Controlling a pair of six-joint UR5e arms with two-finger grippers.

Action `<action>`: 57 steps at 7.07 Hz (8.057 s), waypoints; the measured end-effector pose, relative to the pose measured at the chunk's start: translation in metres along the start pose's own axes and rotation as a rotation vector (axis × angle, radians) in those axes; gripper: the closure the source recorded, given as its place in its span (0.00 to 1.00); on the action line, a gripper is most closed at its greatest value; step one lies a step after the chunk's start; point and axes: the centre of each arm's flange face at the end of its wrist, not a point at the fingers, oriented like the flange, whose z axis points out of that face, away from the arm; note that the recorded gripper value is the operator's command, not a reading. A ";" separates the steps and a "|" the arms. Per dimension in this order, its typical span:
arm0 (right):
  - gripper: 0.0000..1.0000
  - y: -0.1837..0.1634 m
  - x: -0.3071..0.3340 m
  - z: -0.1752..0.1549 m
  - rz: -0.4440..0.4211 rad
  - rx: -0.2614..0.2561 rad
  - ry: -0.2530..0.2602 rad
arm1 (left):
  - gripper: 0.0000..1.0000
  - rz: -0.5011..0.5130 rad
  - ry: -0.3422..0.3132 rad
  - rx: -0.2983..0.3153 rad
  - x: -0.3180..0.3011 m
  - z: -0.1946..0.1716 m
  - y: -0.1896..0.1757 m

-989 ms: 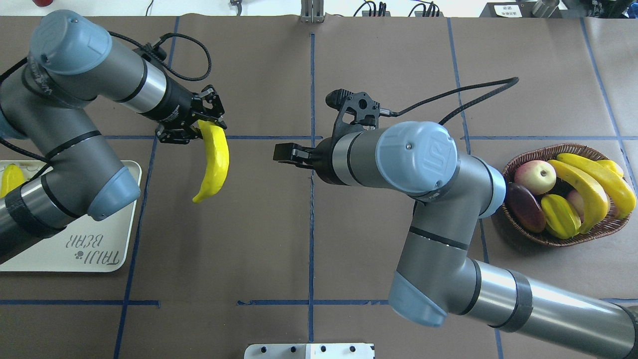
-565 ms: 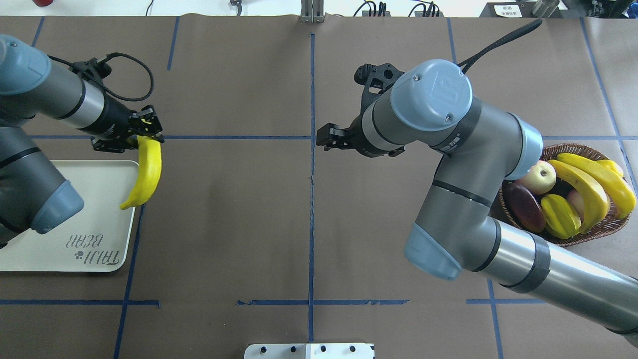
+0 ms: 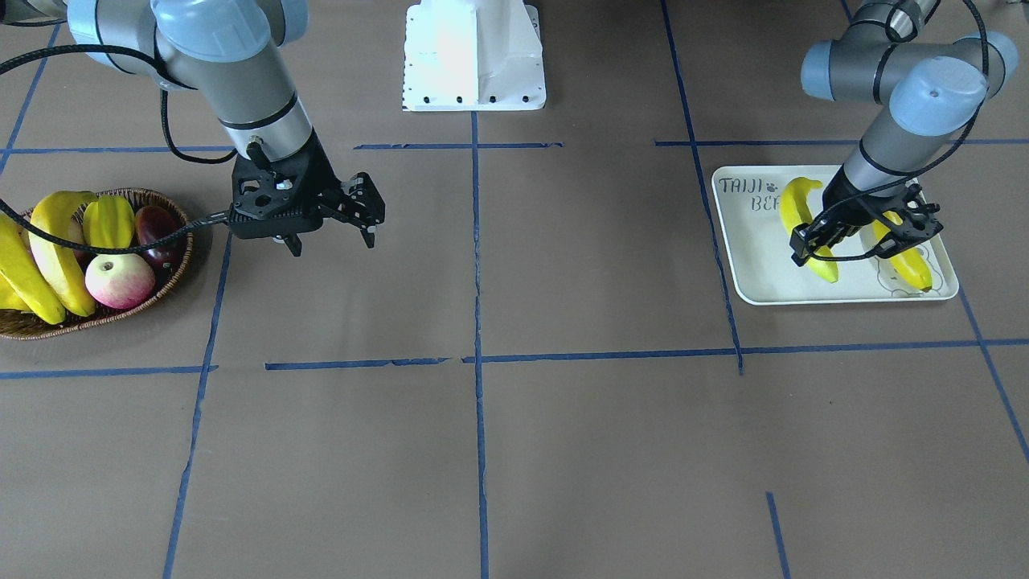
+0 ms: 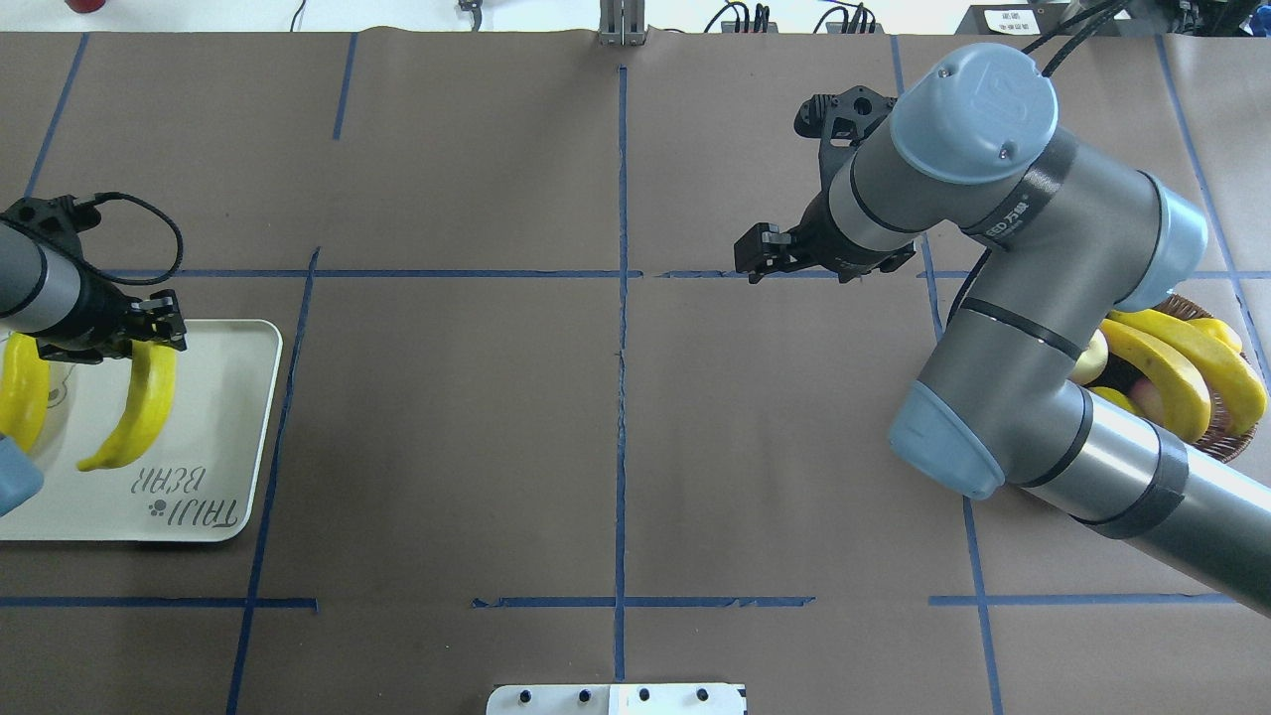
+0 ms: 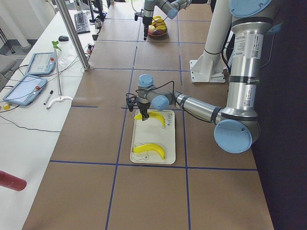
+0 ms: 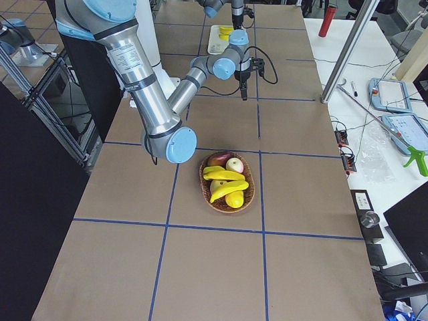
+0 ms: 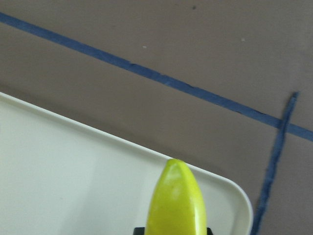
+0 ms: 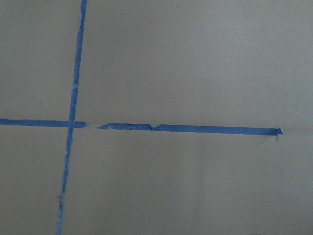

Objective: Transfer all bananas from basket to plate

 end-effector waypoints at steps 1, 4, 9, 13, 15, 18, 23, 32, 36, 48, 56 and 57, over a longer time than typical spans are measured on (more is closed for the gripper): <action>0.00 0.000 0.002 -0.002 -0.003 0.000 -0.001 | 0.97 -0.037 -0.024 0.015 -0.022 0.001 -0.009; 0.00 0.002 0.002 -0.009 -0.009 0.003 -0.013 | 0.95 -0.146 -0.058 0.029 -0.056 0.014 -0.023; 0.00 0.004 0.002 -0.013 -0.010 0.005 -0.019 | 0.00 -0.022 -0.053 0.033 -0.093 0.052 -0.040; 0.00 0.002 0.002 -0.014 -0.008 0.008 -0.020 | 0.00 0.068 -0.002 0.013 -0.117 0.015 -0.076; 0.00 -0.009 0.016 -0.023 0.006 -0.005 -0.012 | 0.00 0.132 0.046 -0.010 -0.120 -0.024 -0.092; 0.00 -0.022 0.099 -0.050 -0.131 -0.074 0.053 | 0.00 0.274 0.117 0.006 -0.082 -0.074 -0.080; 0.00 0.060 0.296 -0.059 -0.195 -0.138 0.169 | 0.00 0.325 0.173 -0.024 -0.050 -0.085 -0.064; 0.05 0.119 0.358 0.009 -0.109 -0.160 0.205 | 0.00 0.334 0.179 -0.028 -0.043 -0.084 -0.061; 0.18 0.133 0.368 0.025 -0.277 -0.168 0.304 | 0.00 0.335 0.180 -0.028 -0.043 -0.085 -0.061; 0.91 0.131 0.369 0.019 -0.429 -0.164 0.323 | 0.00 0.334 0.176 -0.034 -0.044 -0.081 -0.060; 0.97 0.074 0.305 -0.061 -0.317 -0.012 0.076 | 0.00 0.352 0.198 -0.024 -0.028 -0.088 -0.063; 0.97 0.060 0.281 -0.064 -0.261 0.002 0.022 | 0.00 0.358 0.218 -0.035 -0.021 -0.092 -0.063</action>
